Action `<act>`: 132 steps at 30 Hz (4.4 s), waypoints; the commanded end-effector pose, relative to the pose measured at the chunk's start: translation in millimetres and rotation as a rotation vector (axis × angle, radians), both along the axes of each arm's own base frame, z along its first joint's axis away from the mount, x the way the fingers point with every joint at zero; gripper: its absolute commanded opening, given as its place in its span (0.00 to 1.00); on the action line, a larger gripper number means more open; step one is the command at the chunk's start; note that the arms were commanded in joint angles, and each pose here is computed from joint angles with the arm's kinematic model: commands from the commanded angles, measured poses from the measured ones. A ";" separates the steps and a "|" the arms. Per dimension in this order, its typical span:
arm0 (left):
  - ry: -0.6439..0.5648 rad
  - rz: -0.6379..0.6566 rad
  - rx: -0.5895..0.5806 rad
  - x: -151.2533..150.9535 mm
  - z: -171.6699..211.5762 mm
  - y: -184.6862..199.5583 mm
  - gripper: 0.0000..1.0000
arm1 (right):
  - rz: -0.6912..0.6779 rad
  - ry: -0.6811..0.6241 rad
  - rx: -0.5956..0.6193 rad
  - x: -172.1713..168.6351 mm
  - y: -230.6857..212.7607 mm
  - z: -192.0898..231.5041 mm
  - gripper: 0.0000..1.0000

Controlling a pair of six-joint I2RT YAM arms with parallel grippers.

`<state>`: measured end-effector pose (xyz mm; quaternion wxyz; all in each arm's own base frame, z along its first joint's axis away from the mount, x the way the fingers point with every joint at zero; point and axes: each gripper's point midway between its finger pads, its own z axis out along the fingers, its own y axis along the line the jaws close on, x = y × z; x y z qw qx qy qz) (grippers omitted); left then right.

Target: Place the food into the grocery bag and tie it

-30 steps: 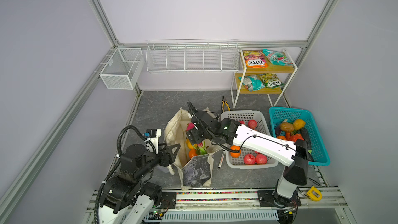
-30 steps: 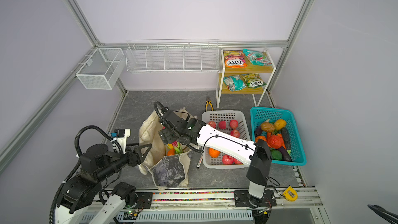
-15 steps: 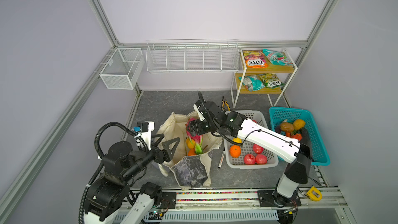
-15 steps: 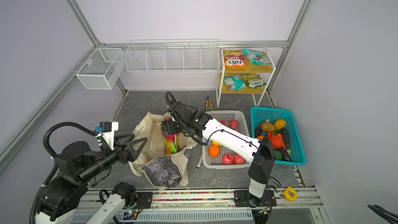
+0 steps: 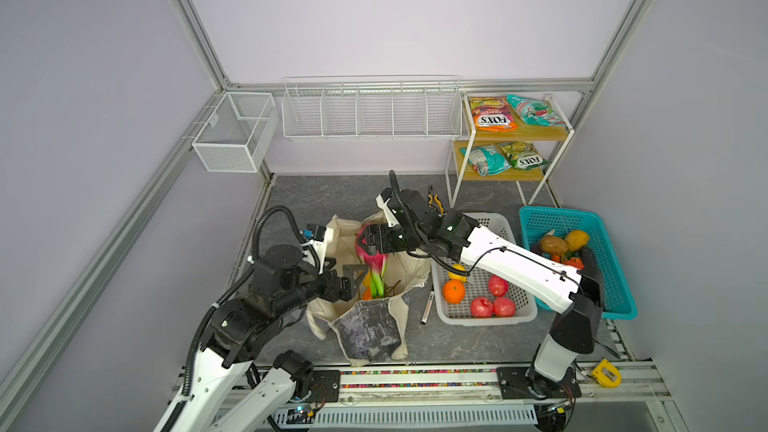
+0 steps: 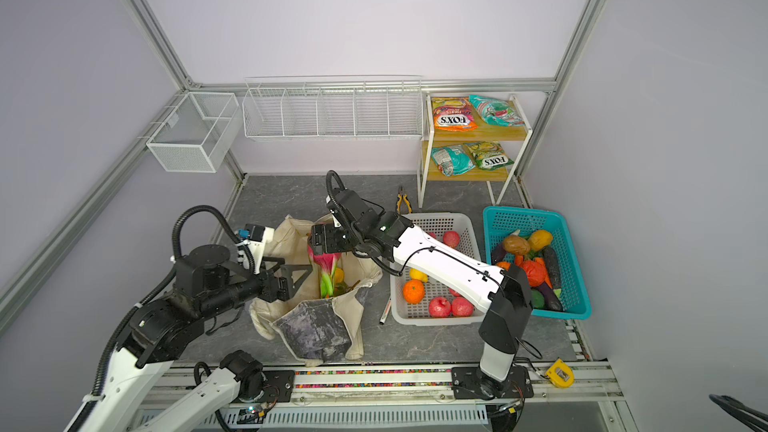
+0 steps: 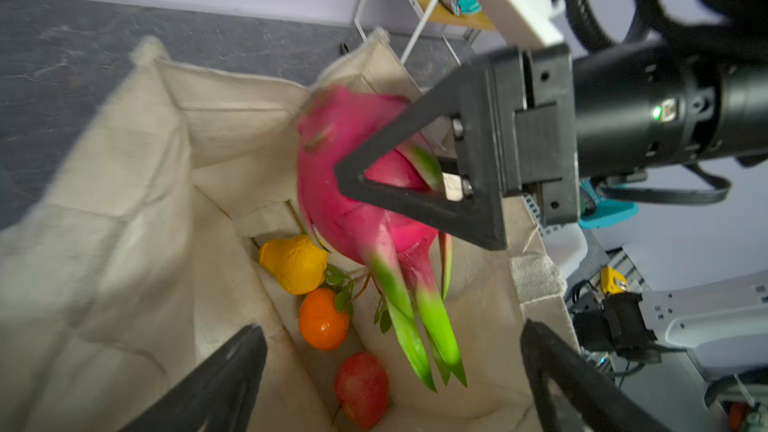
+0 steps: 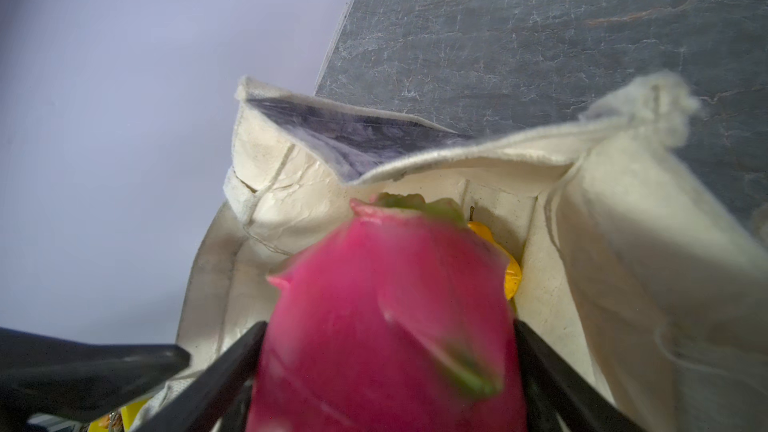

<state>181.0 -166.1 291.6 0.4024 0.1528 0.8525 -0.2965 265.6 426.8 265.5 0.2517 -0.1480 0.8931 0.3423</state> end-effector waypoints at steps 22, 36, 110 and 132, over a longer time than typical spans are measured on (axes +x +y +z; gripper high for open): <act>-0.028 0.158 -0.114 43.1 -25.7 -38.4 0.99 | 0.018 0.056 0.104 -18.4 1.7 13.9 0.88; -0.033 0.234 -0.149 53.2 -33.3 -33.9 0.76 | 0.067 0.081 0.109 -41.0 5.9 11.5 0.88; 0.112 0.718 0.473 6.5 23.8 159.7 0.99 | -0.121 -0.117 0.026 -27.1 -117.6 74.9 0.88; 0.532 0.718 0.303 20.8 -110.1 149.4 0.67 | -0.215 -0.122 -0.005 -38.4 -184.6 50.1 0.88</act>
